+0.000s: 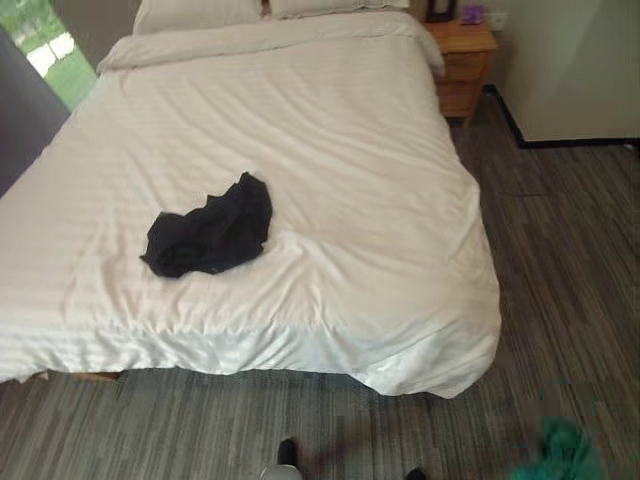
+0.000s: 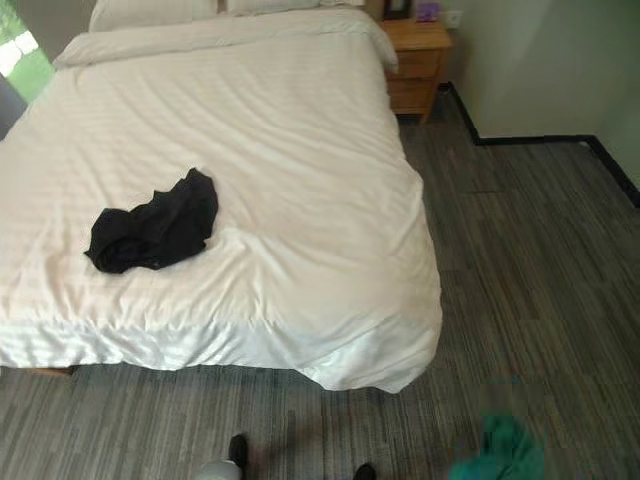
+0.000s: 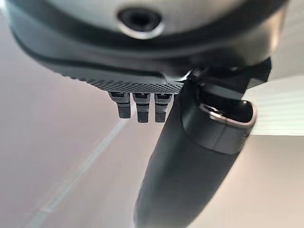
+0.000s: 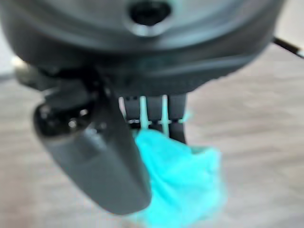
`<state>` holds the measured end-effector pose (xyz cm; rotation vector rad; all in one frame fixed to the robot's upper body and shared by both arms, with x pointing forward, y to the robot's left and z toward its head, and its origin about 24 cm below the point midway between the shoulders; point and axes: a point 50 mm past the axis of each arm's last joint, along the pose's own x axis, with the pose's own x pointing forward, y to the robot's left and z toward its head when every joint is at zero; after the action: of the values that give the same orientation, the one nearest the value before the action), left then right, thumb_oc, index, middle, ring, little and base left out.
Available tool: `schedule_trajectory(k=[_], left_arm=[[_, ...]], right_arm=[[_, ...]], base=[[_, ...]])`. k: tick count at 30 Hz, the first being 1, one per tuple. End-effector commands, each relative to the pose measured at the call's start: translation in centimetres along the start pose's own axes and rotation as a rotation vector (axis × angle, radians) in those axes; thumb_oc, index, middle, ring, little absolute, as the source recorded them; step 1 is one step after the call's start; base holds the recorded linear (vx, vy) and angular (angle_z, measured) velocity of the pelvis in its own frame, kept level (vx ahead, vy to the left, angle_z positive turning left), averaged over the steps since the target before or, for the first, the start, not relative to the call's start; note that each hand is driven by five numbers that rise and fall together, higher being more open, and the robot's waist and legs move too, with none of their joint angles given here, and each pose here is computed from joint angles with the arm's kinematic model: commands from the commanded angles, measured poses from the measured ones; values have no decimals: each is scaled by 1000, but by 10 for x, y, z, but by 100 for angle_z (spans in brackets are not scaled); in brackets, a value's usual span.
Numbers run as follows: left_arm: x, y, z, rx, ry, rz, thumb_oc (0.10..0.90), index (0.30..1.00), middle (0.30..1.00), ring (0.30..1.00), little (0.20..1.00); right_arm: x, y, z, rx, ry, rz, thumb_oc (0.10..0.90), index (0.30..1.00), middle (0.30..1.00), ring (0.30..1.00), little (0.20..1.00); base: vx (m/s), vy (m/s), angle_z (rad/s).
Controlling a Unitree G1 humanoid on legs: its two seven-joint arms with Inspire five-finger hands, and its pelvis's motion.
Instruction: Pick up bed clothes into laundry basket.
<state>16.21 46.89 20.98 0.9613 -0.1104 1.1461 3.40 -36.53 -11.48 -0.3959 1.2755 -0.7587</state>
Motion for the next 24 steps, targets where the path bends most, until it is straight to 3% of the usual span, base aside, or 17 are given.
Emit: schedule_trajectory(k=[1, 4, 9, 15, 16, 18, 19, 20, 21, 24], left_arm=[[17, 17, 32, -6, -144, 104, 800, 900, 900, 900, 900], [11, 0, 17, 51, -82, 32, 800, 900, 900, 900, 900], [-13, -31, -52, 275, 205, -154, 800, 900, 900, 900, 900], [-37, -65, -74, 269, 328, -326, 800, 900, 900, 900, 900], [-28, -70, -63, 263, 301, -354, 800, 900, 900, 900, 900], [-31, -87, -51, 261, 249, -416, 800, 900, 900, 900, 900], [-27, -93, -43, 271, 226, -433, 657, 686, 686, 686, 686], [-29, -100, -41, 287, 223, -458, 555, 533, 533, 533, 533], [-31, -104, -42, 322, 227, -482, 400, 300, 300, 300, 300], [-32, -107, -46, 397, 254, -506, 400, 300, 300, 300, 300]], right_arm=[[3, -13, 33, -15, -111, -38, 400, 300, 300, 300, 300], [3, -9, 31, -86, -117, -4, 400, 300, 300, 300, 300], [1, 0, 30, -154, -136, 53, 400, 300, 300, 300, 300], [0, 3, 26, -161, -127, 76, 400, 300, 300, 300, 300], [9, -44, 39, -98, -94, 4, 400, 300, 300, 300, 300], [10, -59, 48, -84, -81, -34, 400, 300, 300, 300, 300], [10, -62, 55, -88, -88, -32, 400, 300, 300, 300, 300], [10, -61, 57, -89, -91, -32, 400, 300, 300, 300, 300], [10, -63, 60, -89, -95, -34, 400, 300, 300, 300, 300], [9, -66, 73, -84, -118, -31, 400, 300, 300, 300, 300]], base=[[179, 106, -62], [129, 167, -103], [123, 266, -100], [41, 164, -40], [27, 51, -20], [34, 25, -6], [11, 73, 2], [-14, 76, -3], [-41, 77, -10], [-69, 28, -27]])
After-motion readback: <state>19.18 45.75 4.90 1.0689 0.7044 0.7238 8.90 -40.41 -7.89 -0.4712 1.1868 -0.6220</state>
